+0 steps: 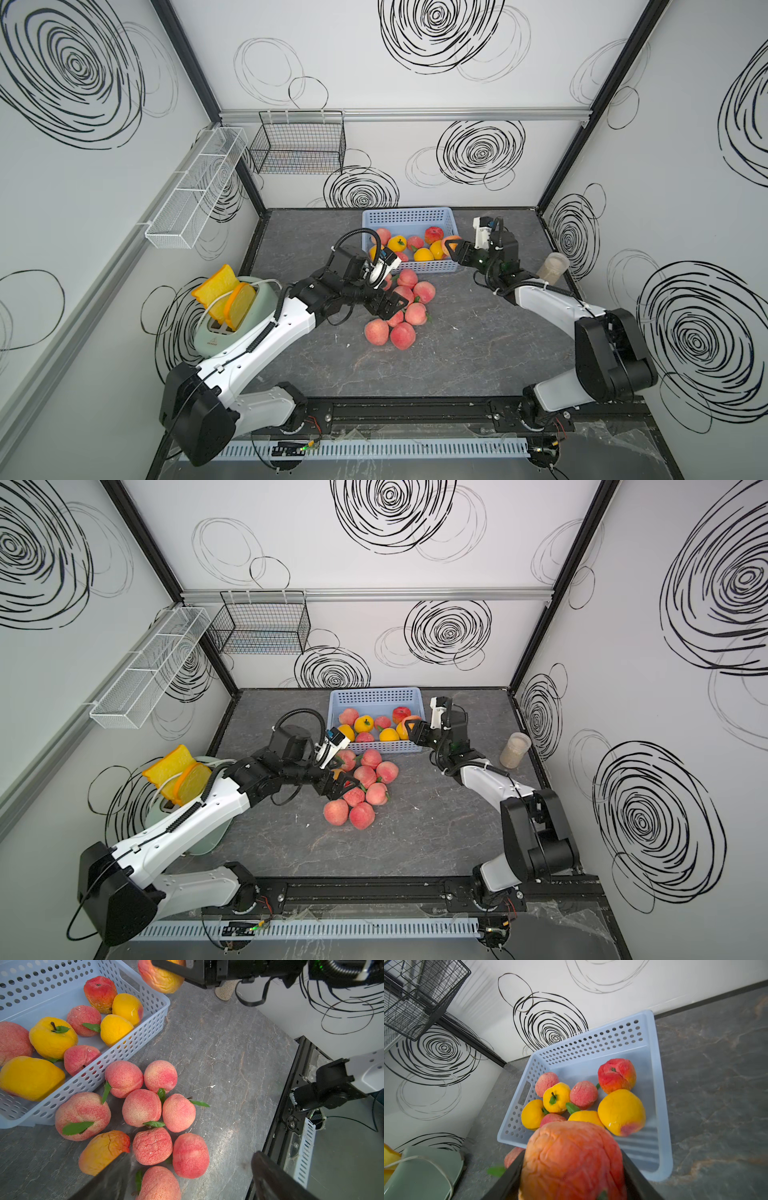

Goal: Put the peaches into the basket
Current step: Place the peach in the basket.

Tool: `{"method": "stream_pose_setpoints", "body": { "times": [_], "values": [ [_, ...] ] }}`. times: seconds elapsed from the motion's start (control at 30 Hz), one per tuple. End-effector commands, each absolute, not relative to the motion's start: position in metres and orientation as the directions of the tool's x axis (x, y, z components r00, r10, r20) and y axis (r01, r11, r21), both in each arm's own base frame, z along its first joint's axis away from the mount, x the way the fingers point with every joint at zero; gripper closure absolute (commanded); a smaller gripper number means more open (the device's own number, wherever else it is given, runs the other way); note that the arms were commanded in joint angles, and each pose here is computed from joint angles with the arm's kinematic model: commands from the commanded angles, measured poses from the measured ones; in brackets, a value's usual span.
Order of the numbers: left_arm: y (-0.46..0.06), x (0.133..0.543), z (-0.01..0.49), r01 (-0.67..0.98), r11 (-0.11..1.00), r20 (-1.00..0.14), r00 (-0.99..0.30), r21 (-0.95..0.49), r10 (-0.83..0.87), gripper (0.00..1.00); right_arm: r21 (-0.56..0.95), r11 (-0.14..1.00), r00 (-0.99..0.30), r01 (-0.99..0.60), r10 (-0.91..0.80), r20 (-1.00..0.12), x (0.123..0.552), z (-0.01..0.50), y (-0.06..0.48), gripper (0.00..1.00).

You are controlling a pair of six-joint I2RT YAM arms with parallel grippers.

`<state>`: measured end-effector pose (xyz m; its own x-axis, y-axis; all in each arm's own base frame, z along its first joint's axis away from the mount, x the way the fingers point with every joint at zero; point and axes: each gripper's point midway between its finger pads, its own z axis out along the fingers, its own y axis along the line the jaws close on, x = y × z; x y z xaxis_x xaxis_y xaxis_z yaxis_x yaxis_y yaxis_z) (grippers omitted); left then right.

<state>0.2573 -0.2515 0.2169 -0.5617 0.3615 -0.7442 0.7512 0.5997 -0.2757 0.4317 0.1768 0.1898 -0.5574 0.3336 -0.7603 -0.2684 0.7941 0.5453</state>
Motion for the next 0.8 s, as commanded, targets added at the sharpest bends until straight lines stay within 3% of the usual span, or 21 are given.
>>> {"method": "stream_pose_setpoints", "body": {
  "times": [0.0,0.5,0.77],
  "values": [
    [-0.251,0.264,0.222,0.754,0.601,-0.767,-0.542,-0.263,0.344,0.05,0.478,0.831,-0.503,-0.284,0.295,-0.812,0.456,0.195,0.173,0.49],
    [-0.248,0.269,0.219,0.742,0.618,-0.76,-0.552,-0.261,0.343,0.05,0.243,0.91,-0.445,-0.335,0.075,-0.892,0.583,0.15,0.193,0.52],
    [-0.244,0.273,0.215,0.729,0.633,-0.752,-0.563,-0.258,0.342,0.05,0.198,0.926,-0.465,-0.321,0.029,-0.885,0.625,0.113,0.2,0.5]
  ]
}}
